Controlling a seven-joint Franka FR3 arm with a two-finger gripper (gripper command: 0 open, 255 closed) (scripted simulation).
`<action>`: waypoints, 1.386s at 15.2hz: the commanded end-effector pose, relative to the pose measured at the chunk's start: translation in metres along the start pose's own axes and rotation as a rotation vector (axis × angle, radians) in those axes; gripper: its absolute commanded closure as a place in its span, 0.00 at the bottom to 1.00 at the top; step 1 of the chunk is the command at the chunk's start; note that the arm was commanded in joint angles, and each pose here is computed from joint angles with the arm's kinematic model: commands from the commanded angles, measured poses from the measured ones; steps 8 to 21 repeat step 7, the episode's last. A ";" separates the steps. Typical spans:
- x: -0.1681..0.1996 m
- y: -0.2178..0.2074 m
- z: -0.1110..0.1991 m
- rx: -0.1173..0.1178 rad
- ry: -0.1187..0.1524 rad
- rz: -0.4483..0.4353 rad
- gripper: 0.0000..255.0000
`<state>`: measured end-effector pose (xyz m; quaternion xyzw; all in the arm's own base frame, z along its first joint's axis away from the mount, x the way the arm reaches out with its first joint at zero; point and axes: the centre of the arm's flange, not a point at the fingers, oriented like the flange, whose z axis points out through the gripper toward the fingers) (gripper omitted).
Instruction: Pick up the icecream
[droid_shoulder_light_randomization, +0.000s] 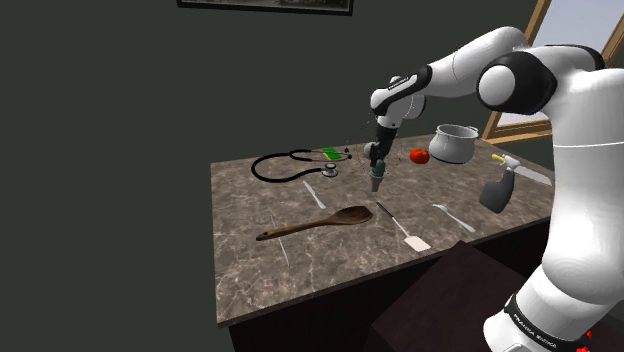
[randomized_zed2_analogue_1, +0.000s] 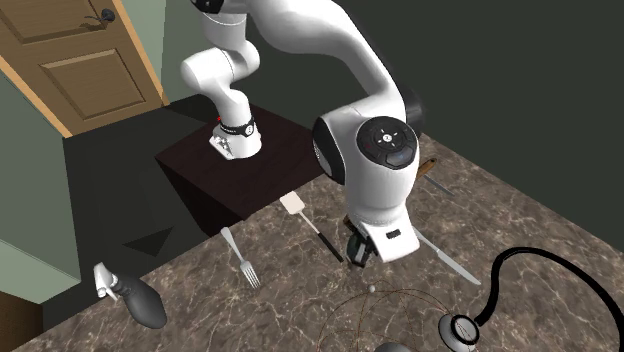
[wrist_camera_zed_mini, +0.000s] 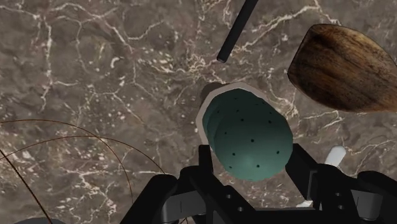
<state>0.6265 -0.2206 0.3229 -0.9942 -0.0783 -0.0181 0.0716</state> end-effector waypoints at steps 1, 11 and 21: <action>0.000 -0.001 -0.010 0.000 0.000 0.000 1.00; 0.001 -0.004 -0.031 0.000 0.000 0.000 1.00; 0.001 -0.004 -0.031 0.000 0.000 0.000 1.00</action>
